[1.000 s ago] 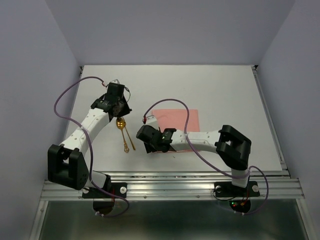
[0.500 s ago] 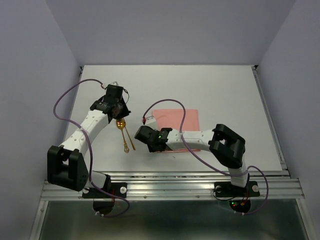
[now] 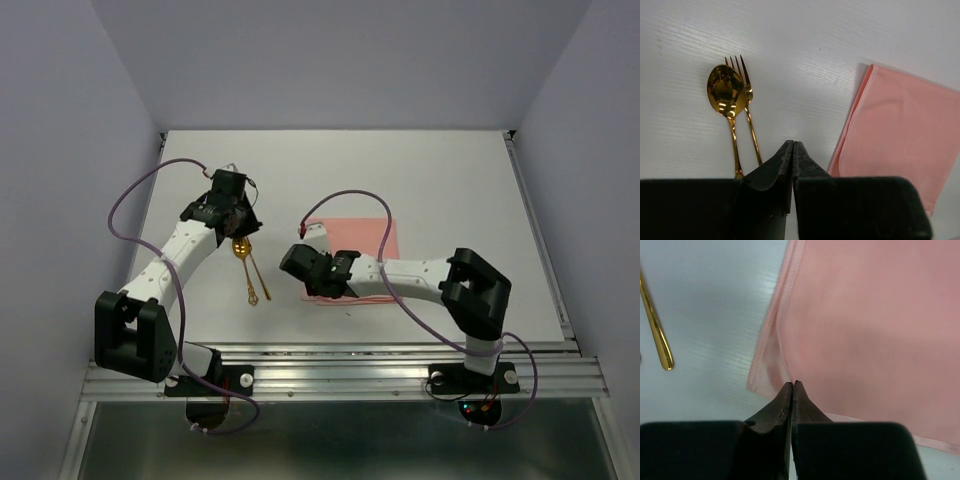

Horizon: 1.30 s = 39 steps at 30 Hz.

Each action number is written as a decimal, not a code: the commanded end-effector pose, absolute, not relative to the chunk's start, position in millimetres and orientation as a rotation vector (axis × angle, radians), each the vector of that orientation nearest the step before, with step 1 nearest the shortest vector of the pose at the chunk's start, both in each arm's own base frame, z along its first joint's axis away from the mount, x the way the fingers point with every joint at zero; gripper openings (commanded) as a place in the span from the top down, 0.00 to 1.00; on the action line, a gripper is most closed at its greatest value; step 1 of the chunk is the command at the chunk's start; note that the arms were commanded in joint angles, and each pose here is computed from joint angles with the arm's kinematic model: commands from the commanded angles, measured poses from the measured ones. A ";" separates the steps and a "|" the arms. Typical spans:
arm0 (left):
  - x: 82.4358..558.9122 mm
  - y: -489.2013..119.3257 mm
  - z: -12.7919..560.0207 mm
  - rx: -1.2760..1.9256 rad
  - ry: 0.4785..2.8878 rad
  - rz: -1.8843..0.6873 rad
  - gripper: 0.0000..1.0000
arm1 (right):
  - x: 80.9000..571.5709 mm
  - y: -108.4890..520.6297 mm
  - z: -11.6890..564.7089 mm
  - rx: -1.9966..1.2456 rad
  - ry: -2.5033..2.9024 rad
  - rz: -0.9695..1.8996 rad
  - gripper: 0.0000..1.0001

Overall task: Fold the napkin into a case and place the utensils inside
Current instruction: Pick up the top corner of the square-folded napkin from the center of the board, then fold the upper triangle-folded napkin at the center of the board.

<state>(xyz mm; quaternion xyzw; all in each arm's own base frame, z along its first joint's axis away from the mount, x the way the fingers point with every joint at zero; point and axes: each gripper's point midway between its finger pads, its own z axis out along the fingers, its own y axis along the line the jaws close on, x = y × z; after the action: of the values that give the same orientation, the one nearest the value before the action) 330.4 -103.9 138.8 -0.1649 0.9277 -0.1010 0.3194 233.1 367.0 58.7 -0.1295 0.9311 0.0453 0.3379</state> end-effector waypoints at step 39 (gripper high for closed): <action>318.0 -116.1 124.4 -0.354 2.460 -0.371 0.70 | 407.6 182.5 72.7 0.299 2.260 -0.072 0.99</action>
<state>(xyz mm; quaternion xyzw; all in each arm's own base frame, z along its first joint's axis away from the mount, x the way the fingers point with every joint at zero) 319.7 -116.4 121.9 -0.1436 0.9325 -0.1363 0.3021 395.1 182.3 67.4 0.1091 0.9109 -0.0335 0.3965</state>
